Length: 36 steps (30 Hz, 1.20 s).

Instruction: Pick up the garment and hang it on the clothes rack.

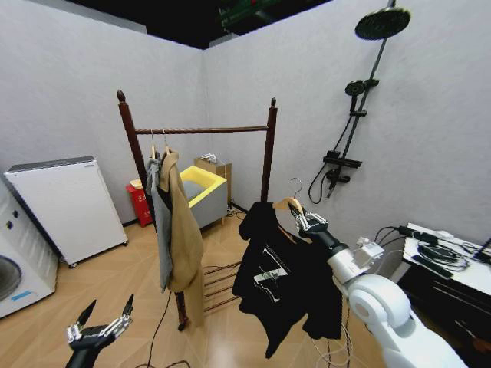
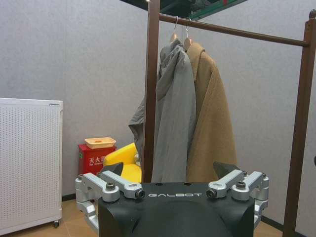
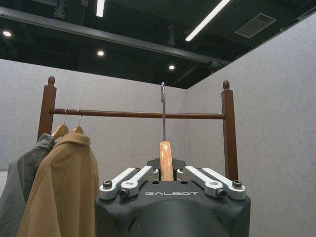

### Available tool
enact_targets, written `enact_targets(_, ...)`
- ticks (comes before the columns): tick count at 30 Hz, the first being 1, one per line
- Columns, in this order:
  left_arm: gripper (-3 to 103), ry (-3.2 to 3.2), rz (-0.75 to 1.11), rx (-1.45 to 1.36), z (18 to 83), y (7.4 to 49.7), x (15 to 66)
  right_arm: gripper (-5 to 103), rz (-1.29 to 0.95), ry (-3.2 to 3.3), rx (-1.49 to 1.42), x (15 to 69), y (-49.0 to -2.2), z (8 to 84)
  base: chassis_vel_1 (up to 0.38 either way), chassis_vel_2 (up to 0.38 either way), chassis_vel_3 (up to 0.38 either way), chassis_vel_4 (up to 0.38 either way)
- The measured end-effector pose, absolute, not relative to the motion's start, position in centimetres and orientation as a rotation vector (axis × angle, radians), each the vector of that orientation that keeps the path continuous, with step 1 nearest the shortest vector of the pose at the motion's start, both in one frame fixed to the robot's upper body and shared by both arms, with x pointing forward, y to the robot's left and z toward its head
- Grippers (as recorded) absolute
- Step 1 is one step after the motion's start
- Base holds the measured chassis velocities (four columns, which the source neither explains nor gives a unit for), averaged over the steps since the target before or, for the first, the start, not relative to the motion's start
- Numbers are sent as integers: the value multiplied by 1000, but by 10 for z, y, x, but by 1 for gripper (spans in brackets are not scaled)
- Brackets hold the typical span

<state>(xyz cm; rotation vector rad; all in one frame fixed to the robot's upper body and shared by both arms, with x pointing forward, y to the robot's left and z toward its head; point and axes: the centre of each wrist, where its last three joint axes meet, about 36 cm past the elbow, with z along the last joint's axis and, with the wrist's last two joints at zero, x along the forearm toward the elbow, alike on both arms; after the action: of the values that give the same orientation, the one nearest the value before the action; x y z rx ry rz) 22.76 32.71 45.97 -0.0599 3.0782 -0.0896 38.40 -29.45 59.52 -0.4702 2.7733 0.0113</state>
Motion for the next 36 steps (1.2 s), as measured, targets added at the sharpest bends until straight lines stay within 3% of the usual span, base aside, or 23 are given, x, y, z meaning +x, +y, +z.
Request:
enact_targets(25, 100, 3078, -90, -60, 460, 327, 228, 10, 43, 2750, -551, 387, -293, 601, -86, 86, 80, -86)
enact_targets(36, 100, 3078, -90, -59, 460, 327, 228, 10, 85, 2719, -603, 466, -293, 646, 0, 0, 0, 0)
